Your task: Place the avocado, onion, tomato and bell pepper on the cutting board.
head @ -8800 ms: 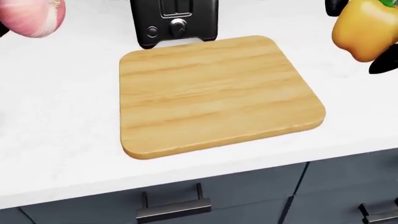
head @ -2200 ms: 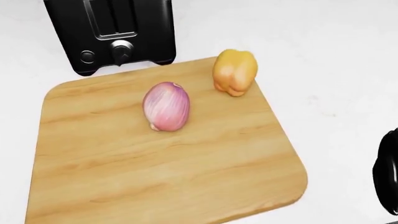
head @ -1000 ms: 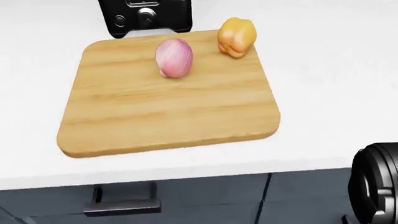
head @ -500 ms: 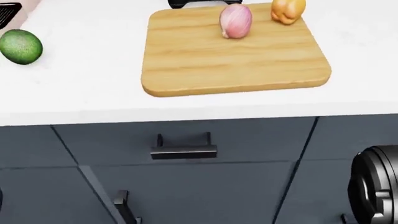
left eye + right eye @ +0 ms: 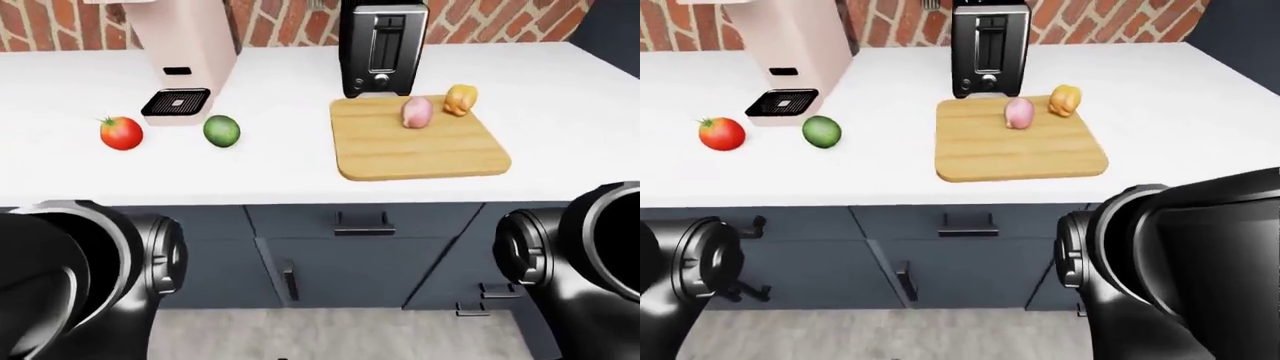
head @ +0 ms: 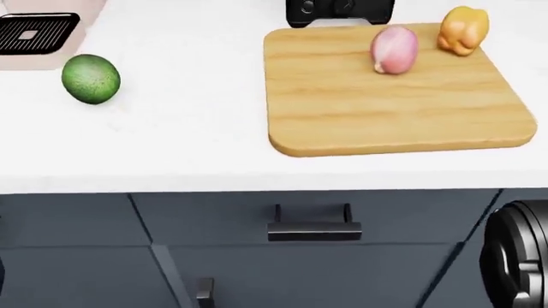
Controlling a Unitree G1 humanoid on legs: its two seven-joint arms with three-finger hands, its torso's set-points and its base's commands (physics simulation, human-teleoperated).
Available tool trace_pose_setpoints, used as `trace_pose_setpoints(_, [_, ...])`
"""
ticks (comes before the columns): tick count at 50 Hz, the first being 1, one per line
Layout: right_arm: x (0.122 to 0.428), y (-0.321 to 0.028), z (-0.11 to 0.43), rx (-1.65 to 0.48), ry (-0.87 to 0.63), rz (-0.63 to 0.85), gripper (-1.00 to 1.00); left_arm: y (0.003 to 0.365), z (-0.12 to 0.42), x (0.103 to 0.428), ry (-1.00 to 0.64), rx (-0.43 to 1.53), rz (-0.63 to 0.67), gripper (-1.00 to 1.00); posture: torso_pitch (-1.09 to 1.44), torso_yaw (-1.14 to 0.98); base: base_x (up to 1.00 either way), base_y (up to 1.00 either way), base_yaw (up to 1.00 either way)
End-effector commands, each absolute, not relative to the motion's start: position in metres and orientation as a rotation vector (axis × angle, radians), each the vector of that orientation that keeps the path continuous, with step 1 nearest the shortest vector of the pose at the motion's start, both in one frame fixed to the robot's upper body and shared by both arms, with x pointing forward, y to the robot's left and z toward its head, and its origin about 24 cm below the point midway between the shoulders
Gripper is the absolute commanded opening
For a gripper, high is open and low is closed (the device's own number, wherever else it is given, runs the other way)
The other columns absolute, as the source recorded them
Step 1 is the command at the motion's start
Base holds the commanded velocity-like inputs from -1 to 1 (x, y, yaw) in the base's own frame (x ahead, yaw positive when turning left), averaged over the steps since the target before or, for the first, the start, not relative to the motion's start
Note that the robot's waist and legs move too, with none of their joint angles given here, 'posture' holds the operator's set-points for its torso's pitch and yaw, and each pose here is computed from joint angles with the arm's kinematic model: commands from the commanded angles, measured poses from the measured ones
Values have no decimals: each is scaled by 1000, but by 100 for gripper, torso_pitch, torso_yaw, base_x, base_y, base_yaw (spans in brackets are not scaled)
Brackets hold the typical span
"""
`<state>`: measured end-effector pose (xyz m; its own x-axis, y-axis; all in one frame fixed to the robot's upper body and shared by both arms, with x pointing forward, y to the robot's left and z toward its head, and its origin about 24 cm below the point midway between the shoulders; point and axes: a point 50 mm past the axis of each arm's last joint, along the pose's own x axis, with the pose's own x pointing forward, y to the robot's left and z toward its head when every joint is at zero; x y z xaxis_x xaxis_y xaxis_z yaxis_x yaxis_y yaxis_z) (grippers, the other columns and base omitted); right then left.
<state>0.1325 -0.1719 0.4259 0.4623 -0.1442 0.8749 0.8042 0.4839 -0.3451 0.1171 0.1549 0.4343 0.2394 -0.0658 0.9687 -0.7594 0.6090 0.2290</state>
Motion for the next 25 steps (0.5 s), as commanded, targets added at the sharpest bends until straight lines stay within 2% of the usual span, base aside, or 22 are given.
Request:
trace_pose_setpoints(1, [131, -170, 429, -878, -918, -687, 100, 157, 437, 115, -1267, 803, 583, 100, 0, 0, 13, 40, 0])
trace_pose_setpoints(9, [132, -170, 428, -870, -910, -678, 100, 156, 438, 114, -1273, 800, 583, 100, 0, 0, 11, 38, 0])
trace_pose_setpoints(25, [135, -171, 426, -859, -888, -673, 100, 157, 439, 114, -1272, 804, 590, 100, 0, 0, 0, 4, 0])
